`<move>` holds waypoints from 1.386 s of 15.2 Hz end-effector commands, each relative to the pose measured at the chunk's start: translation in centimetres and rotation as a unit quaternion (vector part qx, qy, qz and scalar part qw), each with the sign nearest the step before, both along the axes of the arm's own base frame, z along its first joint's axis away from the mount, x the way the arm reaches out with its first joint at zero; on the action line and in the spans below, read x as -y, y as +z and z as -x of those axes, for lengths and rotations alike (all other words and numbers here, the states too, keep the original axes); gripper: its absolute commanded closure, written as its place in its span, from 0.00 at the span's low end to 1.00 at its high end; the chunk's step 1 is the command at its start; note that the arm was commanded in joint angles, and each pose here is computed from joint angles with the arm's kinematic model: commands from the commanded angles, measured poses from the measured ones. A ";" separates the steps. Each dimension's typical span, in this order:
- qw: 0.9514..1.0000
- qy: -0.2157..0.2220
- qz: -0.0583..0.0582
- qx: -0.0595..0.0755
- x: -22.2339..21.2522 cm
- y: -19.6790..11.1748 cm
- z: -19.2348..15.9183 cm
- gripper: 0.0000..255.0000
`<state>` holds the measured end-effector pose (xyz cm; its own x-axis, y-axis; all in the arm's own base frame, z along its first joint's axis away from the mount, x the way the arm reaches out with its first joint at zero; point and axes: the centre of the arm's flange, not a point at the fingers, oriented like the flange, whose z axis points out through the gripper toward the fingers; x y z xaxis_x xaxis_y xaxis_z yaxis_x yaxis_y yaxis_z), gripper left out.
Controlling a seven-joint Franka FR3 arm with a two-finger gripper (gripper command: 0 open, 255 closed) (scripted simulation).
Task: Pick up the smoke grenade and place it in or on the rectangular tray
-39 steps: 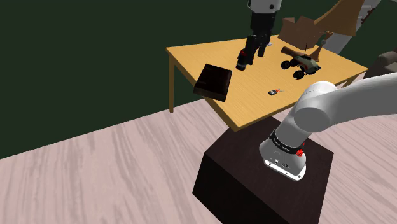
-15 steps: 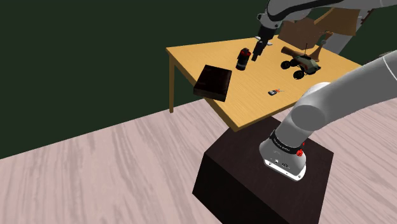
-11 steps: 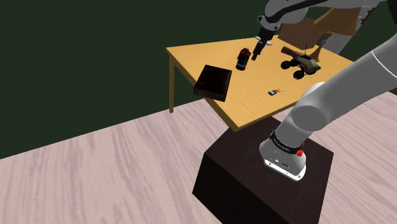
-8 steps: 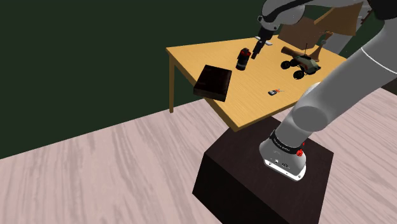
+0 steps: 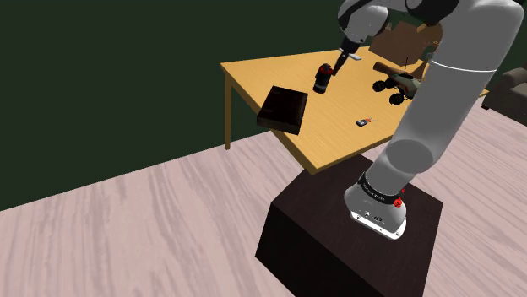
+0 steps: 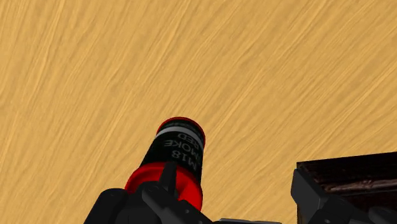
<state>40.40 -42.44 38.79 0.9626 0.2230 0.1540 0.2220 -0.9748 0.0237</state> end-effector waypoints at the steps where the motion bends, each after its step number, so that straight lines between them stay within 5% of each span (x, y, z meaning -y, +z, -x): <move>1: 1.000 0.008 -0.002 0.012 2.1 -0.8 -0.9 0.00; 5: 0.999 0.018 -0.005 0.026 5.7 -2.1 -2.6 0.00; 12: 0.999 0.018 -0.005 0.026 5.6 -6.0 -3.4 0.00; 20: 0.999 0.018 -0.005 0.026 5.6 -6.0 -3.4 0.00; 21: 0.999 0.018 -0.005 0.026 5.6 -6.0 -3.4 1.00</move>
<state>43.81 -48.01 32.81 0.9445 0.2554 0.2068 0.2555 -0.9664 0.0268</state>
